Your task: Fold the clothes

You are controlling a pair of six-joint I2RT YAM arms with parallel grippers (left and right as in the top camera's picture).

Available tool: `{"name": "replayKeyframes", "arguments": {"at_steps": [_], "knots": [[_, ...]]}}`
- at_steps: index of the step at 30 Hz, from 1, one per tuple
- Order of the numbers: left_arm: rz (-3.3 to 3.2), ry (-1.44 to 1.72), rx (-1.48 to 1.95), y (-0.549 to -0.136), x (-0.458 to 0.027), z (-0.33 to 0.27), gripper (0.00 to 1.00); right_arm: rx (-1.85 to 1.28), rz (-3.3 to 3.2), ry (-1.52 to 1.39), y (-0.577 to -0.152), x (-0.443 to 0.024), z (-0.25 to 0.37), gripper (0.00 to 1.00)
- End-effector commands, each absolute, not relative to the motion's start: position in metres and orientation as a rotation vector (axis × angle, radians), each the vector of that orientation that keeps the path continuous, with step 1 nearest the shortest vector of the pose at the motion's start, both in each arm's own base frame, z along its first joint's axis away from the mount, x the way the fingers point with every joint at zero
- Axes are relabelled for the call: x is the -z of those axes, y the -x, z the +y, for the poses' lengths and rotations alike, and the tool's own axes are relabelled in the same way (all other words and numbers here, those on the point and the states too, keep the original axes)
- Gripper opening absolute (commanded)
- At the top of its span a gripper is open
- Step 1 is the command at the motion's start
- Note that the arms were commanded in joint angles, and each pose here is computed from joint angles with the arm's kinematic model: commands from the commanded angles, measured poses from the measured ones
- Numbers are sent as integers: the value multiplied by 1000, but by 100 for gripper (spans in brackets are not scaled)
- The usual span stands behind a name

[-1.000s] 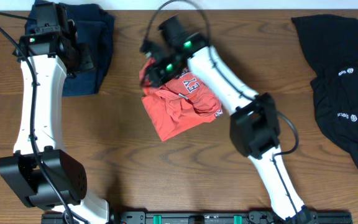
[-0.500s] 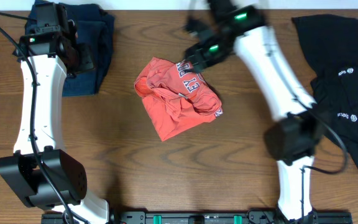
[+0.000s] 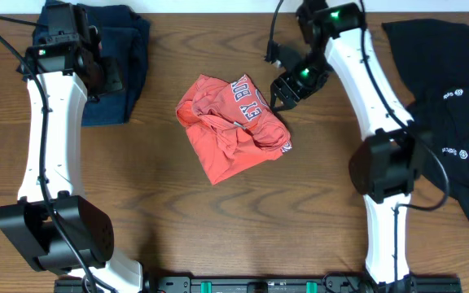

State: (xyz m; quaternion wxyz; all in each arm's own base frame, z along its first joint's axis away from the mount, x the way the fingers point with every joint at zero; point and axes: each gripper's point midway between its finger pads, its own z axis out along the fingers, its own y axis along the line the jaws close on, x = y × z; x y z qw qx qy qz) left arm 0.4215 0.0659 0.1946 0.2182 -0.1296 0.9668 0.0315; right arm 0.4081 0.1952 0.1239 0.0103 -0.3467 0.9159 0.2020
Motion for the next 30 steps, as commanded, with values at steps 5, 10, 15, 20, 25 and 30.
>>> {"name": "replayKeyframes", "arguments": {"at_steps": [5, 10, 15, 20, 25, 30], "knots": [[2696, 383, -103, -421, -186, 70, 59, -737, 2847, 1273, -397, -85, 212, 61], [2695, 382, -102, -421, -186, 70, 59, -812, 2783, 1419, -380, -86, 227, 60], [2696, 383, -102, -421, -186, 70, 59, -721, 2796, 1468, -378, -72, 229, 58], [2696, 383, -102, -421, -186, 70, 59, -609, 2866, 1388, -386, -51, 221, 58], [2696, 383, -102, -421, -186, 70, 59, -557, 2870, 1328, -398, -45, 217, 58], [2696, 383, -102, -421, -186, 70, 59, -555, 2867, 1313, -400, -45, 219, 15]]}}
